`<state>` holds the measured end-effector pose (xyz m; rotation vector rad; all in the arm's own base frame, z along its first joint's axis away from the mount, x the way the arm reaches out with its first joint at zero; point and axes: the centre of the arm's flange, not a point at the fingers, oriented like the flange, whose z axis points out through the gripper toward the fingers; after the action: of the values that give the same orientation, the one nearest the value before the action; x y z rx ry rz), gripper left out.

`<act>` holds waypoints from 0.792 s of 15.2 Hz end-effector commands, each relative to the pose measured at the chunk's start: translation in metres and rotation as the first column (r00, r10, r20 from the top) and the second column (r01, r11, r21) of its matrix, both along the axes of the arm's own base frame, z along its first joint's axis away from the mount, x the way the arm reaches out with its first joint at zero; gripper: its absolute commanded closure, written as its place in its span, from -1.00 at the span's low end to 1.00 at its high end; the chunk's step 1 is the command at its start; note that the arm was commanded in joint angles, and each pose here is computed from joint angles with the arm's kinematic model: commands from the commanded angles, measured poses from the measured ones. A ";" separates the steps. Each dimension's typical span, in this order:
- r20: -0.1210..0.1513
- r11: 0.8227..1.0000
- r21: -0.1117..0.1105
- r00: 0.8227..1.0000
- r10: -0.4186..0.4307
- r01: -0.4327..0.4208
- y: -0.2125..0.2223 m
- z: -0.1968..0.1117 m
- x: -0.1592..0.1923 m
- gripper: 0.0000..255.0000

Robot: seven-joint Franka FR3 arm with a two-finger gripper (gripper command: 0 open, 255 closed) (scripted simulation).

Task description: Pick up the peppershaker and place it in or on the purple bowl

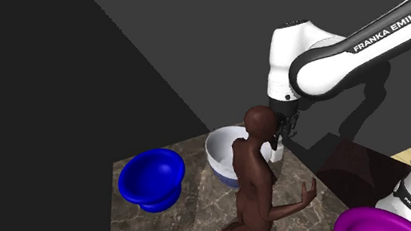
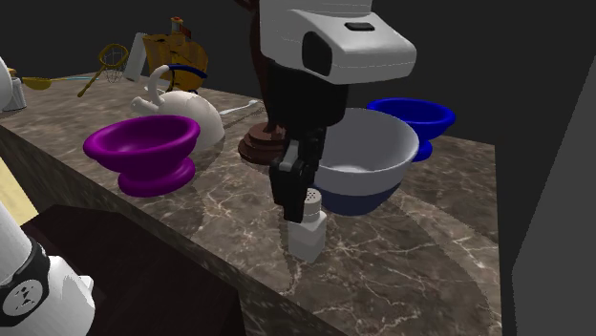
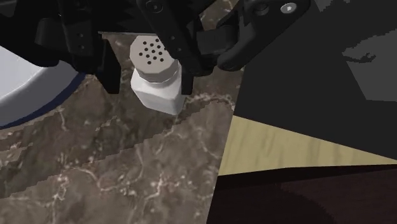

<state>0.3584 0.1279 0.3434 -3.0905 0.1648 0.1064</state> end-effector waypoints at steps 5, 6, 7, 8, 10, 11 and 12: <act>-0.019 1.000 -0.005 1.000 -0.001 0.001 -0.001 0.023 -0.003 1.00; -0.019 1.000 -0.005 1.000 -0.001 0.001 -0.001 0.029 -0.003 1.00; -0.019 1.000 -0.005 1.000 -0.001 0.001 -0.001 0.034 -0.003 1.00; -0.019 1.000 -0.005 1.000 -0.001 0.001 -0.001 0.039 -0.003 1.00; -0.019 1.000 -0.005 1.000 -0.001 0.001 -0.001 0.050 -0.003 1.00; -0.019 1.000 -0.005 1.000 -0.001 0.001 -0.001 0.055 -0.003 1.00; -0.019 1.000 -0.005 1.000 -0.001 0.001 -0.001 0.060 -0.003 1.00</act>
<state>0.3548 0.1285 0.3987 -3.0947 0.1674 0.1340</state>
